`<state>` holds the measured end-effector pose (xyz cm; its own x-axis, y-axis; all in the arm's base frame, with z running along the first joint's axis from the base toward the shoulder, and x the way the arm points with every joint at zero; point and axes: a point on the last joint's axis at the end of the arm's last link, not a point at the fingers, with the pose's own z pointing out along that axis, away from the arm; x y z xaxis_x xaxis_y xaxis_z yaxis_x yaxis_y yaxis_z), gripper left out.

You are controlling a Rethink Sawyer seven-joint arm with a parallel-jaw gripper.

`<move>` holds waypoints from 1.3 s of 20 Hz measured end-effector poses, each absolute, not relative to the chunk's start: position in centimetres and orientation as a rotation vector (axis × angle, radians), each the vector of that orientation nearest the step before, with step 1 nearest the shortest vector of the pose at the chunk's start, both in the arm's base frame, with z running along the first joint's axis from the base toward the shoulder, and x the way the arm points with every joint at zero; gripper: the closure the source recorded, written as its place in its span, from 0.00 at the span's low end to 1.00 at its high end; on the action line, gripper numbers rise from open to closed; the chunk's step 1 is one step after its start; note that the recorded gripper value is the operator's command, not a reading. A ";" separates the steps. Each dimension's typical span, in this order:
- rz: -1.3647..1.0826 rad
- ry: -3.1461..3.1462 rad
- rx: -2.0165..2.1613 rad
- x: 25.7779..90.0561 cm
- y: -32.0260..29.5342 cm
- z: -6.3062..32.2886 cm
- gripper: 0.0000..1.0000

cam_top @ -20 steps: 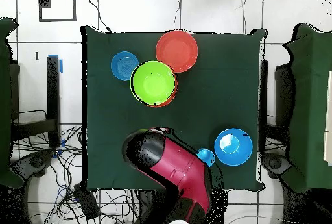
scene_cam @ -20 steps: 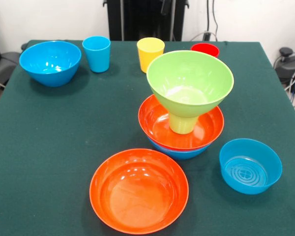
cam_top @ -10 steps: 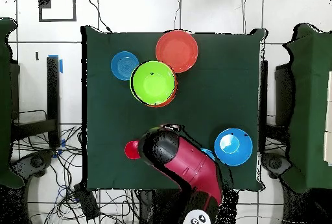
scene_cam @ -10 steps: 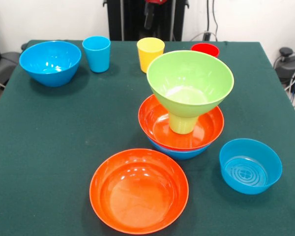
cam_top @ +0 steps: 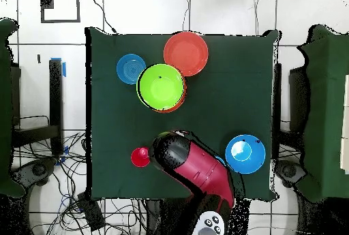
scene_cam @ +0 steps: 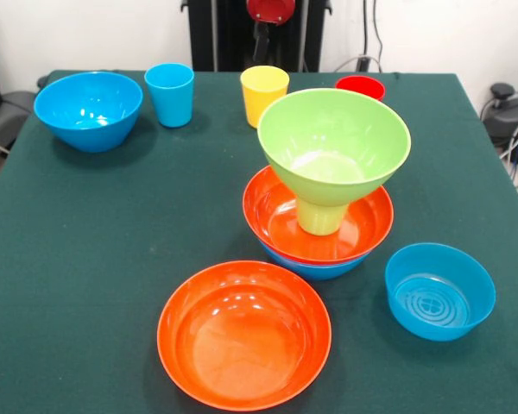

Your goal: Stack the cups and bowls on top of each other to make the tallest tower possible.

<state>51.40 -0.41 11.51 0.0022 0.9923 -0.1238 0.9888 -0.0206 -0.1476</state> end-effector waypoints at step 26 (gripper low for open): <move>0.262 -2.205 -2.241 52.1 -1.6 10.4 0.00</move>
